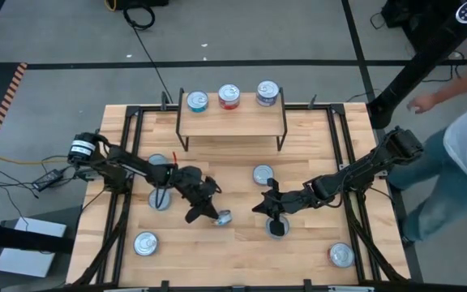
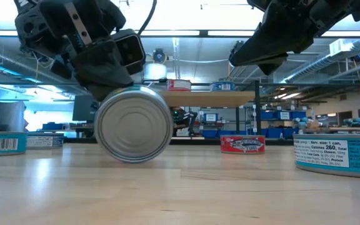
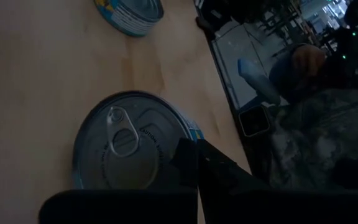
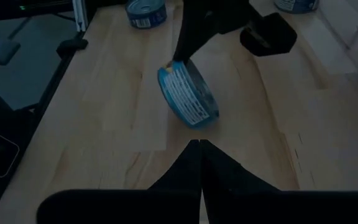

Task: Stack canned seafood by type on shelf
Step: Stack the yellow blue tuna can on top of the other yellow blue tuna can on the shelf

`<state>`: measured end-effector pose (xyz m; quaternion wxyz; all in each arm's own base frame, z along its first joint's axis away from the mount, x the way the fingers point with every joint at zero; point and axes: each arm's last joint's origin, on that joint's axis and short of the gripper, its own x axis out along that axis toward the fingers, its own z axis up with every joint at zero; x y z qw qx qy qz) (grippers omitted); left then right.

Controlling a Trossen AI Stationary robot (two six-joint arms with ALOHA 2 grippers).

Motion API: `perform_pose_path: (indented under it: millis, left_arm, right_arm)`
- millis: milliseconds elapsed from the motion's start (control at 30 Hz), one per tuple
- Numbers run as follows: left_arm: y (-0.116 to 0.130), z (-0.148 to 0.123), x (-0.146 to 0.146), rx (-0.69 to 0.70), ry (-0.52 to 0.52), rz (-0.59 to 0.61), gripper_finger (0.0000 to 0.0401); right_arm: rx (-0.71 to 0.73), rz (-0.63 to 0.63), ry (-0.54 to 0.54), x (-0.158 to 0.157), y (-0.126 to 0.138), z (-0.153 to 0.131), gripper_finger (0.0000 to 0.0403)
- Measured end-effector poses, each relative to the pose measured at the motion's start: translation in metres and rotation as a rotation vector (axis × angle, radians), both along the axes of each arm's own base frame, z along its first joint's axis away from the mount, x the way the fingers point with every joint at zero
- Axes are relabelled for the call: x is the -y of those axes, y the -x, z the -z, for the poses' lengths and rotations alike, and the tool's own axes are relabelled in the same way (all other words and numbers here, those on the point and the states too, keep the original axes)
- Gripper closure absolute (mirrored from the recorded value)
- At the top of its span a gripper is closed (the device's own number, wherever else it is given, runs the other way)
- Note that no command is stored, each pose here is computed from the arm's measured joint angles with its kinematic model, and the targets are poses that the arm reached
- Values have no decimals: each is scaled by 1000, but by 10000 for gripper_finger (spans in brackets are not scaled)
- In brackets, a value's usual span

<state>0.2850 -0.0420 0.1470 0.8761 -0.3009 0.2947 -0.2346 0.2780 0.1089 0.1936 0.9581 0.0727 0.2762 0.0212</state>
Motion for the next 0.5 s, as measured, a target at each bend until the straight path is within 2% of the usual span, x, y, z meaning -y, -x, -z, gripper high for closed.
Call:
perform_pose_path:
  millis: [500]
  left_arm:
    - [-1, 1, -8, -20, -9, -45, 390]
  right_arm:
    - [-1, 4, -6, 0, 0, 0, 390]
